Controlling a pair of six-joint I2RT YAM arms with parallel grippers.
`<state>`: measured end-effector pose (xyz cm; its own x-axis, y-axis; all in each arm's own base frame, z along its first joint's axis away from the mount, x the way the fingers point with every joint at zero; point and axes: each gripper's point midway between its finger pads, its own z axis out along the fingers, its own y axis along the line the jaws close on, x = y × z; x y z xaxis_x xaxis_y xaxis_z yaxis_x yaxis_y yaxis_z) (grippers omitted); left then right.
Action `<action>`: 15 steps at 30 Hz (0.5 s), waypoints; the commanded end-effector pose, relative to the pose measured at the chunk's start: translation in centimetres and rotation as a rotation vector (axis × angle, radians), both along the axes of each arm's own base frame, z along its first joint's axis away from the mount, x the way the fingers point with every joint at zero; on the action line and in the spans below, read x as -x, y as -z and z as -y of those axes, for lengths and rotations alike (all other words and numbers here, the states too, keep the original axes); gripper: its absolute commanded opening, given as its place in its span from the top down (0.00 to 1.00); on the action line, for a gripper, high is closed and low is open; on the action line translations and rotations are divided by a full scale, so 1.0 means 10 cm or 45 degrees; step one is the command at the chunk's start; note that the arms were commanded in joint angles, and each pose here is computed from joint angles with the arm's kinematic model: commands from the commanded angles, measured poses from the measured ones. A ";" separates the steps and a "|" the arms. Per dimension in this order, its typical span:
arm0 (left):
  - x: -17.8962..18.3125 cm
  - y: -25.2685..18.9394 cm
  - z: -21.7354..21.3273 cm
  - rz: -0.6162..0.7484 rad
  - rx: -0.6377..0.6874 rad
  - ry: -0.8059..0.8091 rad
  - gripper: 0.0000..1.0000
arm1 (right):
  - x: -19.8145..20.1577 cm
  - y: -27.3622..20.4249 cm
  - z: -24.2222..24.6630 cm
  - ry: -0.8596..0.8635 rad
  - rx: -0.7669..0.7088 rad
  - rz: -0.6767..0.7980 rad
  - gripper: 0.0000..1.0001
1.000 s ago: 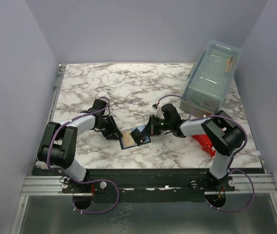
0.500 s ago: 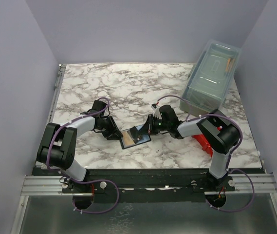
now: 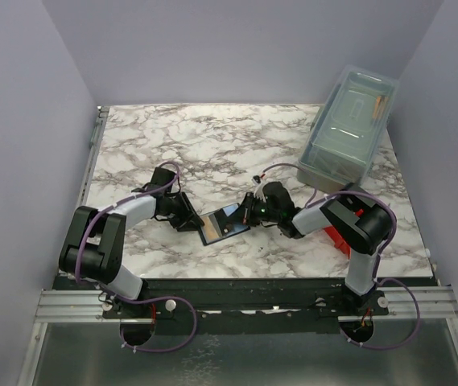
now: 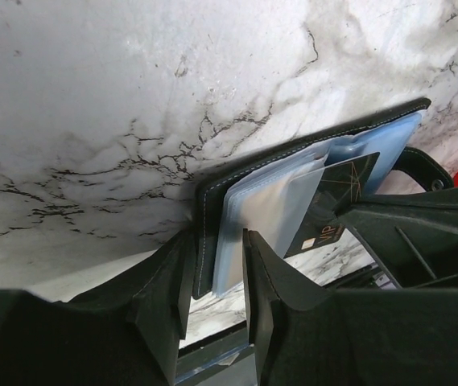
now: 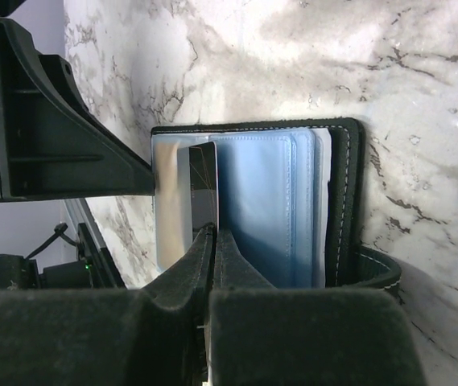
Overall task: Put the credit cards into the card holder
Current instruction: Insert the credit card into the card holder.
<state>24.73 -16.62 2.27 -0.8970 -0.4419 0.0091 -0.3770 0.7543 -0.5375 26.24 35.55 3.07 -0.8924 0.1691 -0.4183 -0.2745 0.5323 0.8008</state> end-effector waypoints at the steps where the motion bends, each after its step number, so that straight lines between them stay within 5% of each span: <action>1: 0.27 0.29 -0.21 -0.100 -0.159 -0.044 0.60 | 0.05 0.16 0.02 0.045 0.033 -0.016 1.00; 7: 0.22 0.17 -0.25 -0.030 -0.171 -0.092 0.51 | 0.05 0.28 0.10 0.029 0.206 -0.041 0.86; 15: 0.25 0.24 -0.22 -0.060 -0.147 -0.083 0.66 | 0.14 0.40 0.12 -0.064 0.369 -0.051 0.73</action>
<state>24.08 -15.94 2.45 -0.8704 -0.4914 -0.0312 -0.4025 0.7465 -0.5299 26.52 36.30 2.77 -0.8925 0.1086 -0.4377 -0.2895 0.6061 0.7408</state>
